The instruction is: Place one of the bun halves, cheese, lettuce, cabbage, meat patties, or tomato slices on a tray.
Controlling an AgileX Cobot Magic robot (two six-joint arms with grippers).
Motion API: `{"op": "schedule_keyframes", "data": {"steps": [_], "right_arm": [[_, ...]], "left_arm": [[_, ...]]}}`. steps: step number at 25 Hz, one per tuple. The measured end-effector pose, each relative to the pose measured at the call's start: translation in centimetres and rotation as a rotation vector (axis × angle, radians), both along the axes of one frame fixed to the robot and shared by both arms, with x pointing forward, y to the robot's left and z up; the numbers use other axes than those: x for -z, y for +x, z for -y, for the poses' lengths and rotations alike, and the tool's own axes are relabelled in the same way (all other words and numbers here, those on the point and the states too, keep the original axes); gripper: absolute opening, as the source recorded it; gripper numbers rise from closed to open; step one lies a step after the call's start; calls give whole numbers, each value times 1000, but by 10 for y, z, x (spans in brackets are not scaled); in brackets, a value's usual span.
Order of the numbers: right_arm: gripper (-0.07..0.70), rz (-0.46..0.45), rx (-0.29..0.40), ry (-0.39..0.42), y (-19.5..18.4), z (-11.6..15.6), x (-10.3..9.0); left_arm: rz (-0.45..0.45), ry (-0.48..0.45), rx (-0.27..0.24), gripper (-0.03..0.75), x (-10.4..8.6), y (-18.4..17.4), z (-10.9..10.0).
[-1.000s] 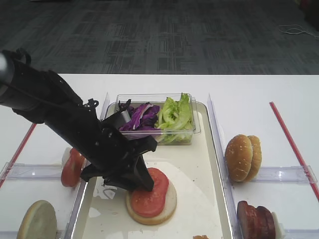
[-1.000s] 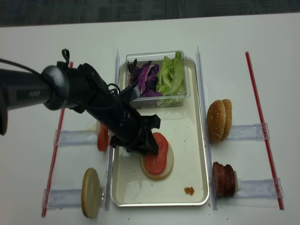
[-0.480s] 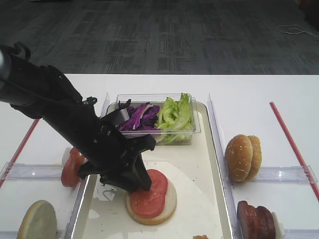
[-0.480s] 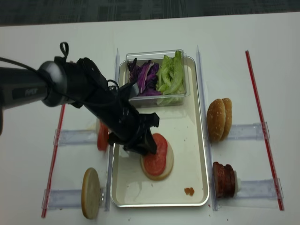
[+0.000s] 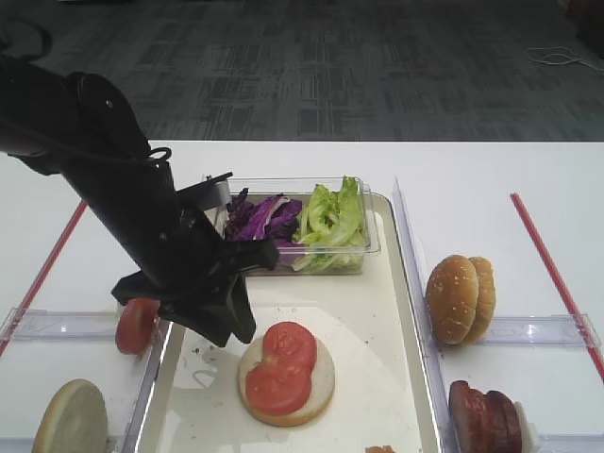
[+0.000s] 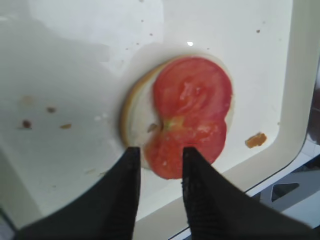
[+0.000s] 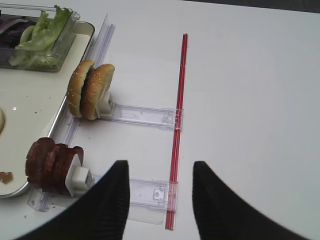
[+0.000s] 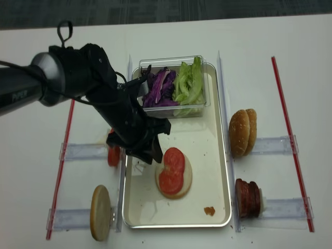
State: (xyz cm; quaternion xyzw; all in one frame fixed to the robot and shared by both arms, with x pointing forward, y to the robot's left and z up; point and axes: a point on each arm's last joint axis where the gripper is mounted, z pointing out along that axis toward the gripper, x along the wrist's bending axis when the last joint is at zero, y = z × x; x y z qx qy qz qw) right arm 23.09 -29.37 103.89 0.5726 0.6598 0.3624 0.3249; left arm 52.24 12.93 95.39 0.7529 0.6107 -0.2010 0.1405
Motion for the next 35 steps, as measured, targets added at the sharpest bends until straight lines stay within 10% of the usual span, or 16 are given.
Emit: {"op": "schedule_keyframes", "data": {"steps": [18,35], "right_arm": [[326,0,0,0,0,0,0],[326,0,2,3,0,0,0]], "left_arm": [[79,356,-36,199,-57,11,-29],[168,428,-97,200,-77,24,-35]]}}
